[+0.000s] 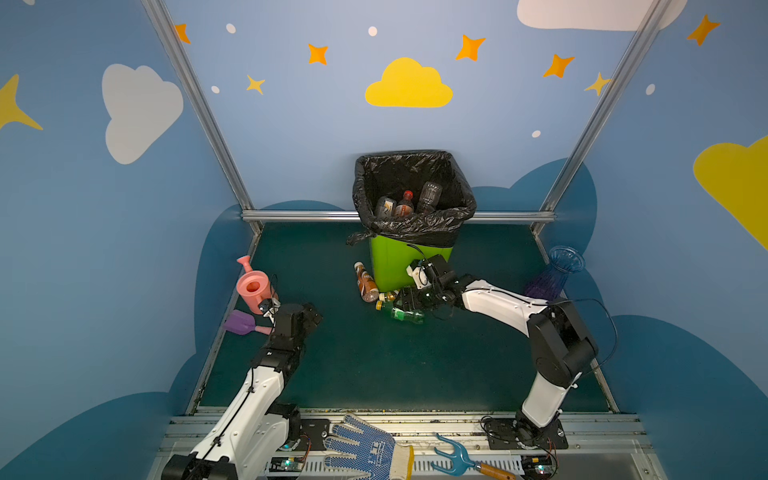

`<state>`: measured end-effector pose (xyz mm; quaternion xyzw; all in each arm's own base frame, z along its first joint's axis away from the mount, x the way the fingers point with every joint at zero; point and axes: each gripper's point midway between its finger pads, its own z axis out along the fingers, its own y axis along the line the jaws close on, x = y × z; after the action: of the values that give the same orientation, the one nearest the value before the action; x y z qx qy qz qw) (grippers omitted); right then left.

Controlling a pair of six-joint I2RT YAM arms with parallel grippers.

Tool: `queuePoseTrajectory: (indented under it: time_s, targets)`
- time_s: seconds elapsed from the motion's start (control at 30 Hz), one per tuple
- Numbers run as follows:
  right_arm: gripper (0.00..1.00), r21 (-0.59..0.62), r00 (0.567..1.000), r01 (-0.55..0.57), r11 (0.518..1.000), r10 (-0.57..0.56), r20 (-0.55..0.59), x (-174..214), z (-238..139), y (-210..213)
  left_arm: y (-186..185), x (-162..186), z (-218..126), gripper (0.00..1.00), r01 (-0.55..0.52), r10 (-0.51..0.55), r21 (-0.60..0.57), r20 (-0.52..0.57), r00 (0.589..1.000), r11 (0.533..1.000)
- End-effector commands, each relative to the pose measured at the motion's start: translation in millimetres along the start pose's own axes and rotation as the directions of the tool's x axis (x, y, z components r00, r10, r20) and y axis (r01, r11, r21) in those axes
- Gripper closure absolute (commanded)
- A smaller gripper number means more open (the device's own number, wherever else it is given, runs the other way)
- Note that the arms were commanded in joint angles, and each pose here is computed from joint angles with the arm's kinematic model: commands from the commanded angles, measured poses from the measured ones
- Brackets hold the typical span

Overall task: Throw the plastic bottles in the bin
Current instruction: 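Reach the right gripper to the green yellow-cap bottle and grasp it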

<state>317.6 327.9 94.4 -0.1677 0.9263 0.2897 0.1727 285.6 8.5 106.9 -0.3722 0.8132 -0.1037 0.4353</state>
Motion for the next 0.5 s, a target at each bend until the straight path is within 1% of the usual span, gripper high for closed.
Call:
queuePoseTrajectory:
  time_s: [0.0,0.13,0.2,0.27,0.33,0.4,0.47]
  targets:
    - [0.16,0.004,0.997,0.052,0.999,-0.052,-0.056,10.4,-0.1,9.9,-7.9,-8.9,-4.1,0.00,-0.005,0.005,0.025,0.016,1.000,1.000]
    - [0.24,-0.049,0.993,0.048,0.998,-0.053,-0.106,27.2,-3.0,25.0,-5.8,-8.9,-4.8,0.00,-0.005,0.005,0.021,0.017,1.000,1.000]
    - [0.25,-0.050,0.991,0.052,0.997,-0.058,-0.118,34.2,-6.6,30.0,-4.4,-8.5,-4.6,0.00,-0.004,0.004,0.019,0.016,1.000,1.000]
    - [0.22,-0.009,0.991,0.068,0.998,-0.069,-0.116,35.8,-11.3,28.5,-3.6,-8.1,-4.4,0.00,-0.004,0.004,0.018,0.016,1.000,1.000]
    - [0.19,0.035,0.986,0.115,0.993,-0.110,-0.128,35.4,-12.8,28.4,-3.3,-7.3,-3.6,0.00,-0.003,0.003,0.020,0.015,1.000,1.000]
    - [0.16,0.062,0.972,0.178,0.982,-0.166,-0.168,38.3,-10.9,32.2,-3.6,-6.7,-3.2,0.00,-0.004,0.004,0.022,0.012,1.000,1.000]
    - [0.14,0.064,0.949,0.247,0.967,-0.228,-0.219,44.8,-6.8,38.8,-4.2,-6.7,-3.4,0.00,-0.006,0.006,0.023,0.009,1.000,1.000]
